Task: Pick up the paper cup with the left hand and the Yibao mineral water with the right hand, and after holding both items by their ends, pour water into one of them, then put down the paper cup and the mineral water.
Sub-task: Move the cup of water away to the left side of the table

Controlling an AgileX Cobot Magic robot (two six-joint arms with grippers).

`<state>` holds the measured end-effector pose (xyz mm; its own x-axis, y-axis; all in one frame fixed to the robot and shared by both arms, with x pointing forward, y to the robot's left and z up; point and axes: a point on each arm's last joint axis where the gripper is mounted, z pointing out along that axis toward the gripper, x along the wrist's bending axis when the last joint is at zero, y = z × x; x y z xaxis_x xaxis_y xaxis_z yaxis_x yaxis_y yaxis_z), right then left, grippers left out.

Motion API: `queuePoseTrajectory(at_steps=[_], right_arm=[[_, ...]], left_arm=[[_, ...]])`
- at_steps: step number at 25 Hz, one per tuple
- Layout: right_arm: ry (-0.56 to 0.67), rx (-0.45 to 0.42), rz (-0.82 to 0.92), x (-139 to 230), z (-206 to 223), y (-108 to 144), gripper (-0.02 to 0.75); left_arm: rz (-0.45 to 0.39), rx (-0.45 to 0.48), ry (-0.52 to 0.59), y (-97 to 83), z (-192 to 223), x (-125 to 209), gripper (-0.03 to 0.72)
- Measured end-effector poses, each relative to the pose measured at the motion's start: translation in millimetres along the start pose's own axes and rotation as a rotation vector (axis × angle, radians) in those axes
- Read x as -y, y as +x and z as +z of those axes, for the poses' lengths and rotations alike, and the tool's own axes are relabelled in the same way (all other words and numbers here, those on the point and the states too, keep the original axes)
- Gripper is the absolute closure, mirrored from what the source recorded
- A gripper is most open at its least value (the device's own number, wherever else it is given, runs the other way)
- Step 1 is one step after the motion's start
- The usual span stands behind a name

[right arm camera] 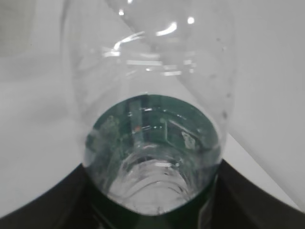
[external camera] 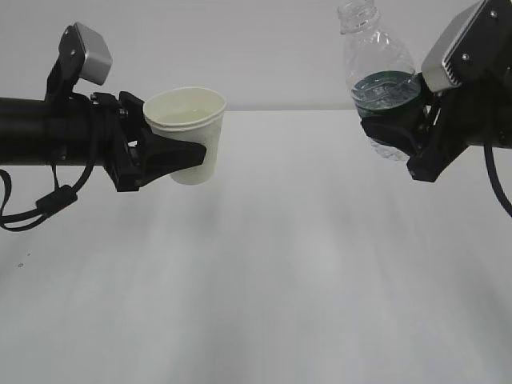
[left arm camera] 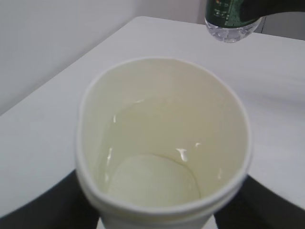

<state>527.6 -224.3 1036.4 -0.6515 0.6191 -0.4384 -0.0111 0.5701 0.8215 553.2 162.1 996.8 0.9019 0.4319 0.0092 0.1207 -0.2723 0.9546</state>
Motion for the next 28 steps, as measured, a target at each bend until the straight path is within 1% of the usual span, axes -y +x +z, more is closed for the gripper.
queuePoseTrajectory(at_steps=[4,12,22,28], right_arm=[[0.0,0.0,0.0,0.0,0.0,0.0,0.302],[0.0,0.0,0.0,0.0,0.0,0.0,0.302],[0.003,-0.003,0.003,1.0,1.0,0.2,0.302],[0.003,-0.003,0.004,1.0,1.0,0.2,0.302]], left_arm=[[-0.006,-0.013,0.0,3.6,-3.0,1.0,0.222],[-0.038,-0.075,0.001,19.9,-17.7,5.8,0.222],[-0.061,-0.132,0.0,34.2,-32.5,10.5,0.222],[-0.089,-0.165,-0.004,42.3,-41.9,13.2,0.222]])
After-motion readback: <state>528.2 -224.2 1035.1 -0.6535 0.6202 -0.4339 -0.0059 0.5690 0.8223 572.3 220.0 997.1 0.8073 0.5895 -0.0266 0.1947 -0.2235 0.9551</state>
